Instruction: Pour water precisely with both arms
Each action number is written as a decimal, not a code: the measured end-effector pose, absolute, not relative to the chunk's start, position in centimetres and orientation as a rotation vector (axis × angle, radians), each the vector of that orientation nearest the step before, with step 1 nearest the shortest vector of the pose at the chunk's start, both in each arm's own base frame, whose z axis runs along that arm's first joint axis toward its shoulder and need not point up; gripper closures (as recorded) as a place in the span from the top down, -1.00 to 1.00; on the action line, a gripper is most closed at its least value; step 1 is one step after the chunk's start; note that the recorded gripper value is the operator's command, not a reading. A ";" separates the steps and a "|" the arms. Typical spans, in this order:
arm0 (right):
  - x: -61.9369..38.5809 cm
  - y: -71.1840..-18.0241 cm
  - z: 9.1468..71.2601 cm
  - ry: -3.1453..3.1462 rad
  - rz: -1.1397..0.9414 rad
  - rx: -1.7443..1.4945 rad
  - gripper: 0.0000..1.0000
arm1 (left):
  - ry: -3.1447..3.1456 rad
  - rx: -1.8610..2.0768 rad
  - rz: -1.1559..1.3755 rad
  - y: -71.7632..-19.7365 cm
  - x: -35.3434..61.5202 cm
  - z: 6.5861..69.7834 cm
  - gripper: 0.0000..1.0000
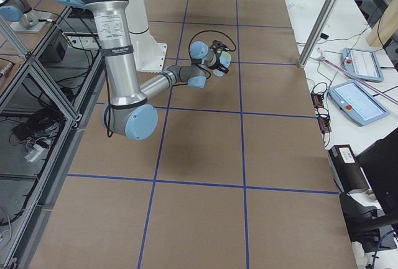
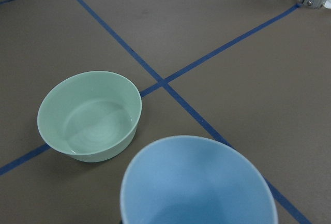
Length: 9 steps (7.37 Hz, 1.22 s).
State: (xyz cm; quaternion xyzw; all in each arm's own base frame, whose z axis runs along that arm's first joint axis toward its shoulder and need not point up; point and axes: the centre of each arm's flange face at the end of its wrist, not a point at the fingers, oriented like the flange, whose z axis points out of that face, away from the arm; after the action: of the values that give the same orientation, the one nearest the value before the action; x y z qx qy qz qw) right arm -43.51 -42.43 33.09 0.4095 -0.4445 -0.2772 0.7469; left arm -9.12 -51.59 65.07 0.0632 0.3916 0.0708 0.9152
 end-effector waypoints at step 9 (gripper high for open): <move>-52.1 -43.0 21.8 -0.698 -0.659 0.490 -1.00 | 0.808 0.118 0.130 -50.9 -9.5 65.9 1.00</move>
State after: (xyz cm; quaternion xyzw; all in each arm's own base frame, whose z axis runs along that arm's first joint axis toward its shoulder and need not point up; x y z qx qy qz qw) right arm -52.15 -42.98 21.79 0.2335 -0.3324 -0.3136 0.8583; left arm -9.49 -50.90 65.87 0.0574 0.3925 0.0633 0.9158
